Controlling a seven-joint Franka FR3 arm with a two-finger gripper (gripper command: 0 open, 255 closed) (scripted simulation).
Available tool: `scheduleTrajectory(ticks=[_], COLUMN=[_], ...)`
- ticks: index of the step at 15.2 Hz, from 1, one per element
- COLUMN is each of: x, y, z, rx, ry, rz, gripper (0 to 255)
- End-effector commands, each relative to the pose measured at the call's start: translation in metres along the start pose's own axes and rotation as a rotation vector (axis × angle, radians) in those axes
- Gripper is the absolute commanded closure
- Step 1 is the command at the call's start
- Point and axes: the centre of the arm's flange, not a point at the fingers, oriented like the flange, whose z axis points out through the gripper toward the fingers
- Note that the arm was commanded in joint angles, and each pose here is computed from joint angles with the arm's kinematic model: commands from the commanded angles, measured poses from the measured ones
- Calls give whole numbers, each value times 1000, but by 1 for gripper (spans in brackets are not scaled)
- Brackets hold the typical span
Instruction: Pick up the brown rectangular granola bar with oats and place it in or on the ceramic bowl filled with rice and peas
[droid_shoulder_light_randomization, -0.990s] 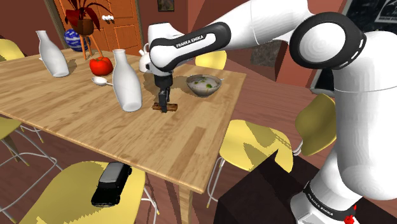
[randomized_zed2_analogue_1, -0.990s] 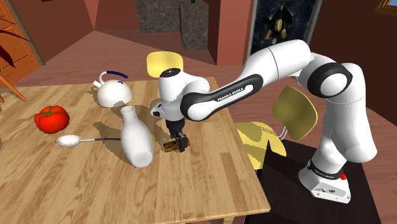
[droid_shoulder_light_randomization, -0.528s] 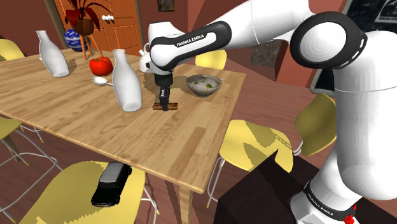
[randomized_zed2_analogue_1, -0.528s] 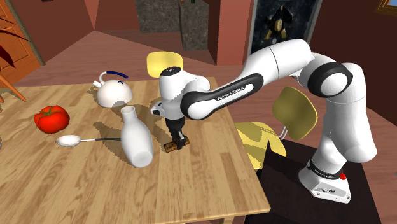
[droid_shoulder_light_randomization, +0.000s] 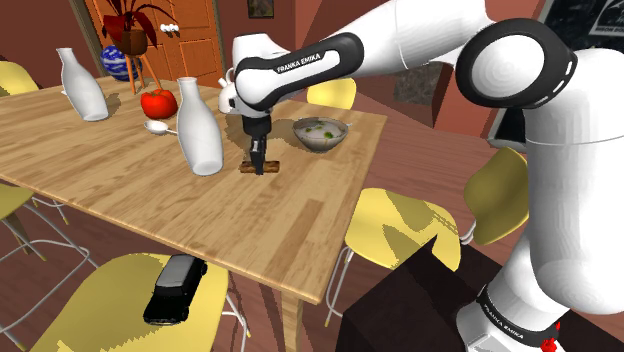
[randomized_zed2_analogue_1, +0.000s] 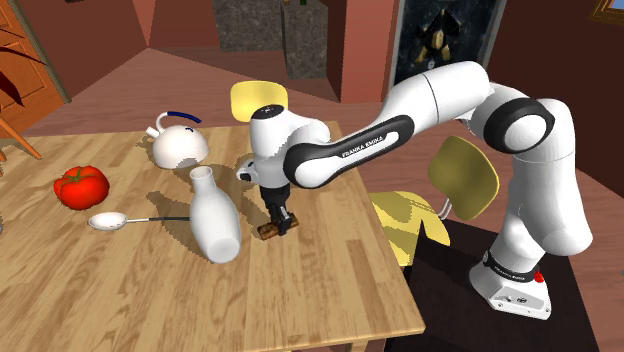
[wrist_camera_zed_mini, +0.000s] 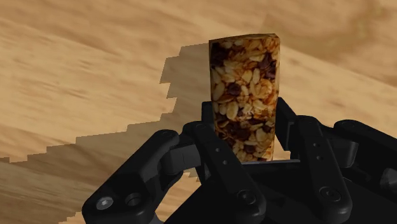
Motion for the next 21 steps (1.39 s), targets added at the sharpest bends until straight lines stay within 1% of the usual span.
scheduleTrajectory(ticks=[1, 21], x=[0, 1], y=[-1, -1], z=[-5, -111], rx=[3, 3], ry=[-5, -5], rz=[0, 0], gripper=[255, 255])
